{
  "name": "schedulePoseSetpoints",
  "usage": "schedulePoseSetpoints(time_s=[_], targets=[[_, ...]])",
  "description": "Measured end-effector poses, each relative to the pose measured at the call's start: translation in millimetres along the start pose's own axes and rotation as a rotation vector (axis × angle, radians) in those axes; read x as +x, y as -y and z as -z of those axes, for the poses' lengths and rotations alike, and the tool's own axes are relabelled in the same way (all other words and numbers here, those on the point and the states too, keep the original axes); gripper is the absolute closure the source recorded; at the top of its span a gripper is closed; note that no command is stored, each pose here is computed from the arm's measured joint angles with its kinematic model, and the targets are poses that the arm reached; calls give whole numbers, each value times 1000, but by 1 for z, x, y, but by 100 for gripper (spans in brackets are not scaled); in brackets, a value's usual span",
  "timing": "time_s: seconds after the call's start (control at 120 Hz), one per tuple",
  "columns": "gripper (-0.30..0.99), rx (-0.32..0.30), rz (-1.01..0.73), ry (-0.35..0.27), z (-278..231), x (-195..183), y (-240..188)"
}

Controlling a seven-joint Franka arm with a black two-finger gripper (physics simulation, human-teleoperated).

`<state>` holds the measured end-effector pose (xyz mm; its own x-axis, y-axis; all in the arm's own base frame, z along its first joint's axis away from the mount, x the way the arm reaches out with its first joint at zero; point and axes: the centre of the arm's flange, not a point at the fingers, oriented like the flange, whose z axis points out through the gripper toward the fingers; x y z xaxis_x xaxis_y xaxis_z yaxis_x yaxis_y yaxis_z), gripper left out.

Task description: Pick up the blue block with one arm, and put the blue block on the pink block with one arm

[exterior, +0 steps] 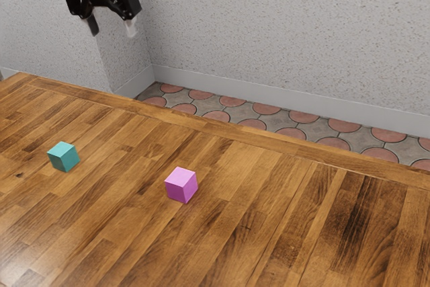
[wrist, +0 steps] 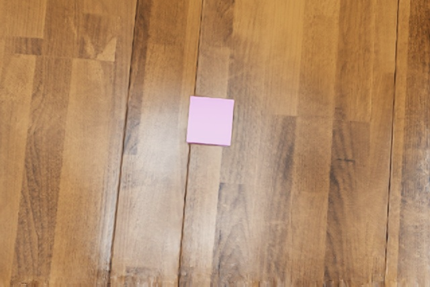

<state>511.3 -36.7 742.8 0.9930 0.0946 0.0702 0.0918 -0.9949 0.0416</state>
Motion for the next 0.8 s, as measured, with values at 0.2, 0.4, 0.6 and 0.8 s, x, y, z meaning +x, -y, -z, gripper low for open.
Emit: schedulePoseSetpoints(time_s=[0.2, 0.4, 0.6, 0.8], targets=[[2, 29, 300, -55, 5, 3, 155], [2, 68, 267, -115, 23, -3, 127], [2, 76, 261, -104, 13, 4, 127], [2, 86, 322, 142, -186, 24, 176]])
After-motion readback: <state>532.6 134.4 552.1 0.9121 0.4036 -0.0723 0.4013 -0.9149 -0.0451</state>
